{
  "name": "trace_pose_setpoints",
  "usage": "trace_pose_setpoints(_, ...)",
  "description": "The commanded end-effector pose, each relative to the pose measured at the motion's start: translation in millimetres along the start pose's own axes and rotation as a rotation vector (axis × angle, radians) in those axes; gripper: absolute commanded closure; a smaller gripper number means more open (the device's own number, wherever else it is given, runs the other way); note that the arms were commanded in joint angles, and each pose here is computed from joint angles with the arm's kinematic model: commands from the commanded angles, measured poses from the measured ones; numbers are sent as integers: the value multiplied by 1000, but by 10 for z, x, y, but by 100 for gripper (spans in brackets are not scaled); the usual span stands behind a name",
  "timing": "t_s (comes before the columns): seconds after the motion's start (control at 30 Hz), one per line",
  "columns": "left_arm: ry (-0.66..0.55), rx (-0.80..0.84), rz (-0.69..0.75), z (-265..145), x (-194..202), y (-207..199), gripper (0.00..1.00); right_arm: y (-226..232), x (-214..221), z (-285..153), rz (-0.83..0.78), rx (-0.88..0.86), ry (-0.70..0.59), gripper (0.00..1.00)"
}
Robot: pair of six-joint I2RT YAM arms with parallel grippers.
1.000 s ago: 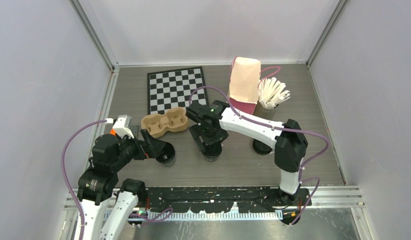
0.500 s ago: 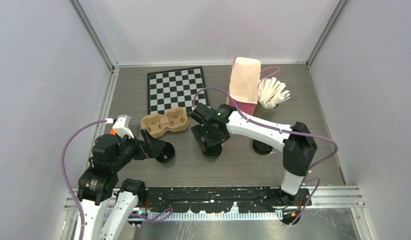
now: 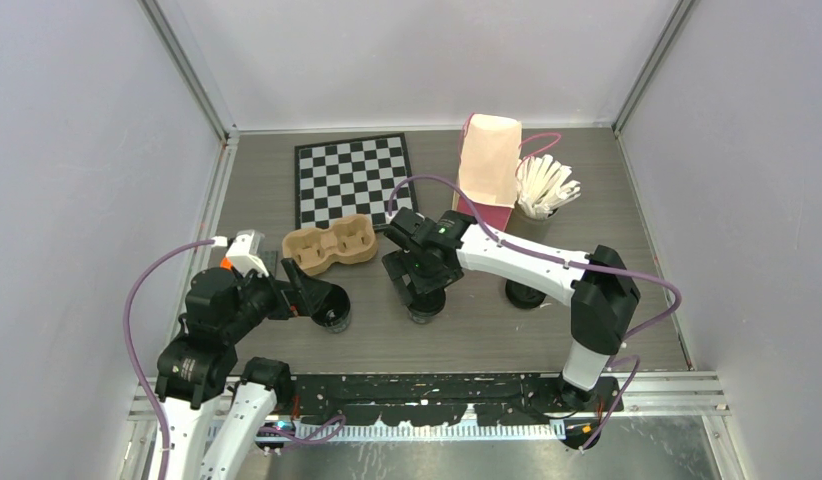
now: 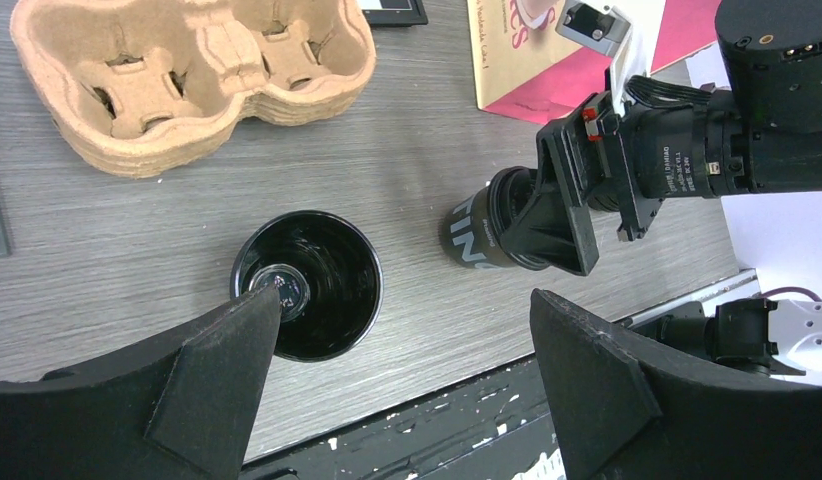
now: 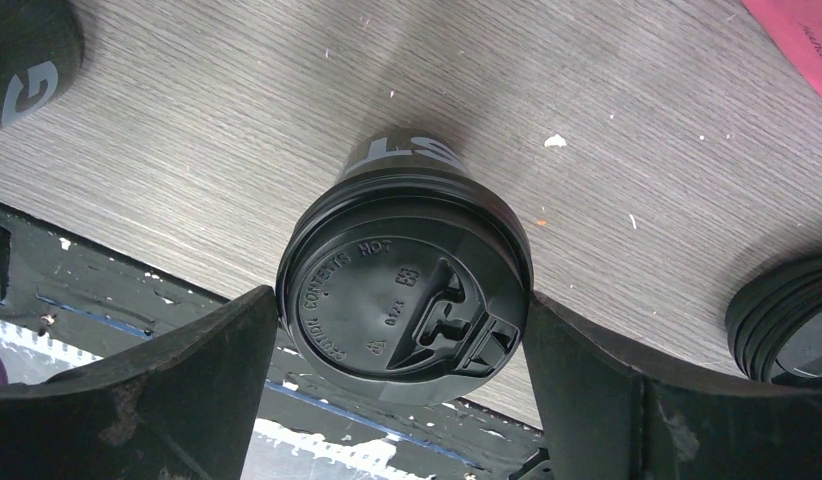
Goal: Pack the takeout coffee
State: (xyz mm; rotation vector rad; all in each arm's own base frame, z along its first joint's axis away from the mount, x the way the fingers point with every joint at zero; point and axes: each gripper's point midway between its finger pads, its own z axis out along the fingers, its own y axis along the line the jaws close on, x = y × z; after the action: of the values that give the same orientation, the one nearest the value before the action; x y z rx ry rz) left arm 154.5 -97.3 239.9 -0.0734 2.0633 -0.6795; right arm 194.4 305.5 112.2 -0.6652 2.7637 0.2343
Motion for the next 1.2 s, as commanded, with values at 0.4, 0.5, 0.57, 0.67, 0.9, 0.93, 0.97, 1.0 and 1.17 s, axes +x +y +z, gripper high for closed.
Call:
trace_pose_setpoints(0.4,27,-8,-19,109,-33,7,4,71,-98,-321,-21,-59,-68,5)
trace_pose_setpoints(0.5,27,-10,-20,110,-37,8,4,66,-99,-327,-23,-57,-70,5)
trace_pose_setpoints(0.57,28,-10,-22,112,-36,8,4,61,-102,-346,-22,-56,-72,5)
trace_pose_setpoints(0.67,32,-12,-24,119,-33,11,4,77,-121,-436,-15,-72,-91,5)
trace_pose_setpoints(0.9,78,54,-26,187,-24,-109,11,102,-157,-757,52,-134,-182,6)
trace_pose_setpoints(0.93,93,76,-31,209,-19,-149,13,85,-148,-772,71,-135,-194,7)
trace_pose_setpoints(0.97,114,106,-43,232,-4,-203,15,71,-141,-786,91,-136,-207,8)
trace_pose_setpoints(1.0,137,133,-59,262,11,-252,17,51,-129,-784,111,-137,-223,11)
trace_pose_setpoints(1.17,218,186,-107,409,37,-352,25,-74,-63,-704,201,-143,-308,23)
